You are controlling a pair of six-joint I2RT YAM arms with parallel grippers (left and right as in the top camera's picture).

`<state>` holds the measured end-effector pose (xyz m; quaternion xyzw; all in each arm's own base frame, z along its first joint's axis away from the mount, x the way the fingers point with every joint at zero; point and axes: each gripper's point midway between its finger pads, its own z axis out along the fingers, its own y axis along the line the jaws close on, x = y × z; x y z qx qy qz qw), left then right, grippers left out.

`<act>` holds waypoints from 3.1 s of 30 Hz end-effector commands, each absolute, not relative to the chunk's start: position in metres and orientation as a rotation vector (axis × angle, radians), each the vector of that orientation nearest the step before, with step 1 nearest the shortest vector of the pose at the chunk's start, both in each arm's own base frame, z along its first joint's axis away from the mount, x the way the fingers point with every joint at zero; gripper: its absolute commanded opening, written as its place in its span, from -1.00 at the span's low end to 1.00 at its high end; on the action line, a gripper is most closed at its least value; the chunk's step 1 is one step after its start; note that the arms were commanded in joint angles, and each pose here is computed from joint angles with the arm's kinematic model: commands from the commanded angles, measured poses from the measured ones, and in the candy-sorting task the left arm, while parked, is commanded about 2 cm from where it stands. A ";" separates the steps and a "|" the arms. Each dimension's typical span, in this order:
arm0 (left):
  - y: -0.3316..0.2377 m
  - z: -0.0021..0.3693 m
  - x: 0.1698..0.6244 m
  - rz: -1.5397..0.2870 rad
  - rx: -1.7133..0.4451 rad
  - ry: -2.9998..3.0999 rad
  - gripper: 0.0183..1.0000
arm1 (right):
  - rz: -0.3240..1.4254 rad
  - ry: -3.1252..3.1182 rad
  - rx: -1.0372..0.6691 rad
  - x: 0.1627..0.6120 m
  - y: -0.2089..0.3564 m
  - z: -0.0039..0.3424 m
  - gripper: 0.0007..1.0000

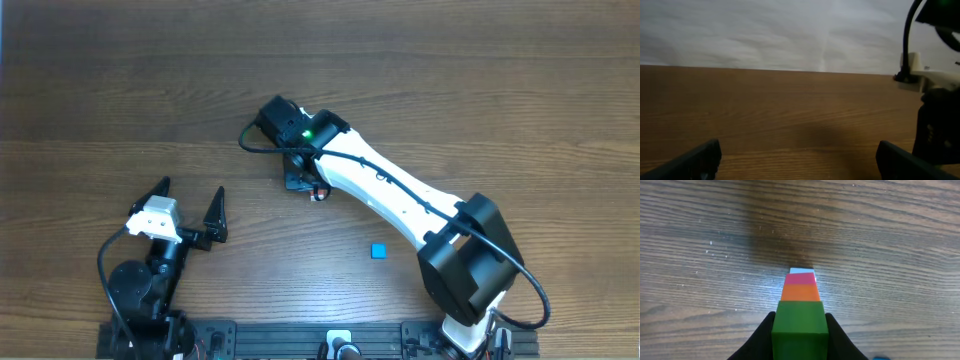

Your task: Stack Cubes

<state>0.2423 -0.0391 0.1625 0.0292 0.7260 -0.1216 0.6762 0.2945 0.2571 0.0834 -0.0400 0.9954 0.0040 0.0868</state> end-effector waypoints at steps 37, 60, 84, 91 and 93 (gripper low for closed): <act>-0.040 0.161 0.242 -0.266 0.082 1.630 1.00 | 0.050 2.886 -0.162 0.278 0.229 0.155 0.99; -0.040 0.161 0.242 -0.266 0.082 1.630 0.99 | -0.021 3.062 0.006 0.156 0.131 0.046 0.99; -0.040 0.161 0.242 -0.266 0.082 1.630 1.00 | -0.022 3.057 0.034 0.172 0.135 -0.002 0.39; -0.040 0.161 0.242 -0.266 0.082 1.630 1.00 | -0.023 3.055 0.034 0.172 0.135 -0.002 0.04; -0.040 0.161 0.242 -0.266 0.082 1.630 1.00 | -0.023 3.055 0.034 0.172 0.135 -0.002 -0.02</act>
